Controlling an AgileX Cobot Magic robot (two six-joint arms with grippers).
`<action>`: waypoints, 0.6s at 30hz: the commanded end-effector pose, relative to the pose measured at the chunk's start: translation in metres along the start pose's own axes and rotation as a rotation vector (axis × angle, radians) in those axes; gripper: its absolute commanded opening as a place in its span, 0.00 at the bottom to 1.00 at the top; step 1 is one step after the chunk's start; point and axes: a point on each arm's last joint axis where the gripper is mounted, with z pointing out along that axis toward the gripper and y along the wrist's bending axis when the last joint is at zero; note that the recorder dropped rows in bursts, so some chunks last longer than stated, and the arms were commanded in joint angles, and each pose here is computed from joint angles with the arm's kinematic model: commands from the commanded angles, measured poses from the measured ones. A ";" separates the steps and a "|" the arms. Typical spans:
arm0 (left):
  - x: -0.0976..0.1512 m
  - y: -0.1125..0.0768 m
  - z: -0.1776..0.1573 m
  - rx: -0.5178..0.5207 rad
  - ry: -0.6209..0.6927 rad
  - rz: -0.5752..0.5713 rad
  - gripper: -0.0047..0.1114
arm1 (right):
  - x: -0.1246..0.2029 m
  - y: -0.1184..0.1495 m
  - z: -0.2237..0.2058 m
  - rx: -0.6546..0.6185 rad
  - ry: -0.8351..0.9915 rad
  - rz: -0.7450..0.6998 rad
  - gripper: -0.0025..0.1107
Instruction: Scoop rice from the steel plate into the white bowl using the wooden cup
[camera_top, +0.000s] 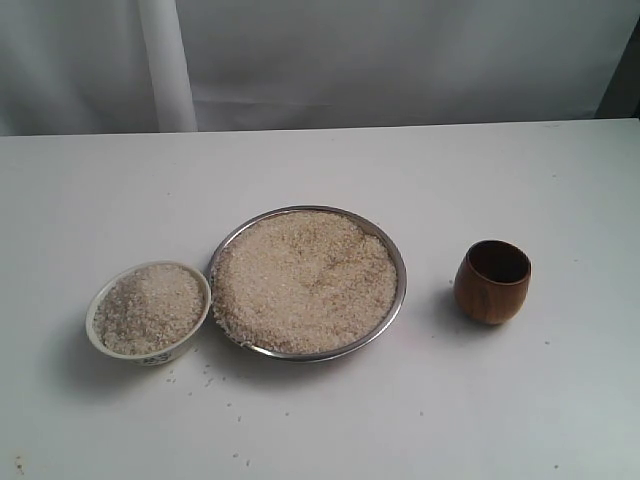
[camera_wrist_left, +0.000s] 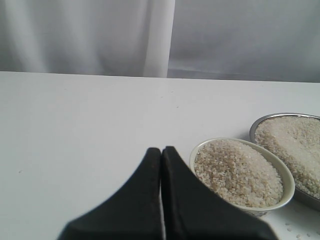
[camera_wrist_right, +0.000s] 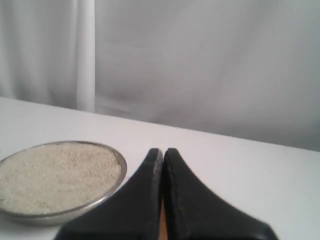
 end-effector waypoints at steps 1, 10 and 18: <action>-0.001 0.000 0.000 0.007 -0.010 -0.008 0.04 | 0.010 0.000 -0.001 -0.003 0.101 -0.010 0.02; -0.001 0.000 0.000 0.006 -0.010 -0.006 0.04 | 0.010 0.000 -0.001 -0.003 0.102 -0.010 0.02; -0.001 0.000 0.000 0.007 -0.010 -0.009 0.04 | 0.010 0.000 -0.001 -0.003 0.102 -0.010 0.02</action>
